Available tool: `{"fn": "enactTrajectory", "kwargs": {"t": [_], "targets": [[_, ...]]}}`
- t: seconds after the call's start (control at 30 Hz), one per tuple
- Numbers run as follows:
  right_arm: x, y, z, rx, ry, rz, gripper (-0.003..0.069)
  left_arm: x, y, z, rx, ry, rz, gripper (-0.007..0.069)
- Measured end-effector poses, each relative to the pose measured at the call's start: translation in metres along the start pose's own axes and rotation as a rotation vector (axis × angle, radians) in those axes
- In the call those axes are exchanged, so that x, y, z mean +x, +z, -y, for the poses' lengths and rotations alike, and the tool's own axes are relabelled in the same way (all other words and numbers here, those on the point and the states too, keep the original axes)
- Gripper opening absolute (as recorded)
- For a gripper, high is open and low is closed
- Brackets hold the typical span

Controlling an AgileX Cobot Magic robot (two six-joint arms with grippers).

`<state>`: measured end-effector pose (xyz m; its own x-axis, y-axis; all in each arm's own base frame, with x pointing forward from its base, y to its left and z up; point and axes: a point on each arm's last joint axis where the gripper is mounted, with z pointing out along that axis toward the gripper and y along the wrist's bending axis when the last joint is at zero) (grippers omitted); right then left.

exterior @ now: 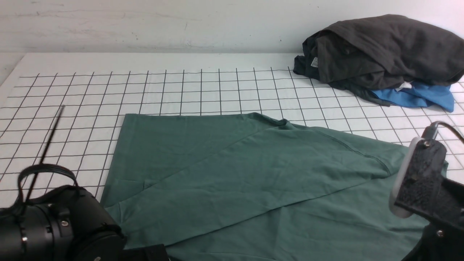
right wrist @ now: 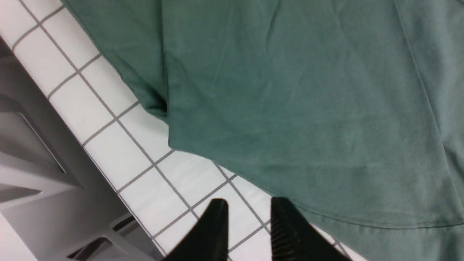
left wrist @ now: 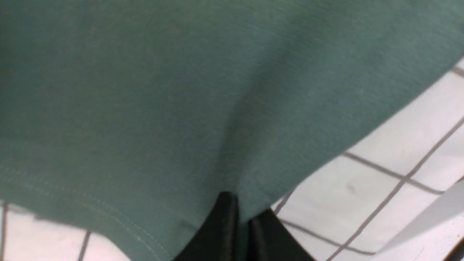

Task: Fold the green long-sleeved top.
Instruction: Use both arms simultaneously to clamp the lower edge of the clothing fabric

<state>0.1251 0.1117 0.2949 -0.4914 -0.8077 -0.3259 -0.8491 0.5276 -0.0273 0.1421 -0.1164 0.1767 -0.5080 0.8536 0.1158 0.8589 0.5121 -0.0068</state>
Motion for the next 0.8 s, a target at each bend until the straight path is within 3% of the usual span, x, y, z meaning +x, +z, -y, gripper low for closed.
{"fn": "enactTrajectory", "kwargs": {"t": [0.03, 0.1, 0.13, 0.17, 0.27, 0.4, 0.53, 0.8], "targets": [[0.001, 0.001, 0.000, -0.002, -0.003, -0.003, 0.0222, 0.000, 0.000, 0.000, -0.001, -0.003, 0.002, -0.0004], [0.011, 0.021, -0.003, -0.042, -0.054, -0.082, 0.0391, 0.005, -0.006, -0.003, -0.009, -0.022, 0.024, -0.0004], [0.011, 0.022, -0.003, -0.043, -0.054, -0.084, 0.0403, 0.005, -0.006, -0.003, -0.009, -0.023, 0.026, -0.0004], [0.019, 0.035, -0.004, -0.065, -0.087, -0.133, 0.0493, 0.006, -0.008, -0.003, -0.012, -0.024, 0.033, -0.0004], [0.026, 0.056, -0.003, -0.059, -0.138, -0.164, 0.0603, 0.006, -0.008, -0.003, -0.013, -0.029, 0.035, -0.0004], [0.023, 0.079, 0.005, -0.002, -0.191, -0.162, 0.0644, 0.006, -0.008, -0.004, -0.012, -0.033, 0.035, -0.0004], [0.018, 0.098, 0.013, 0.022, -0.232, -0.199, 0.0633, 0.006, -0.008, -0.004, -0.012, -0.034, 0.035, -0.0004], [0.017, 0.139, 0.022, 0.007, -0.298, -0.346, 0.0521, 0.007, -0.009, -0.003, -0.013, -0.034, 0.037, -0.0004]]}}
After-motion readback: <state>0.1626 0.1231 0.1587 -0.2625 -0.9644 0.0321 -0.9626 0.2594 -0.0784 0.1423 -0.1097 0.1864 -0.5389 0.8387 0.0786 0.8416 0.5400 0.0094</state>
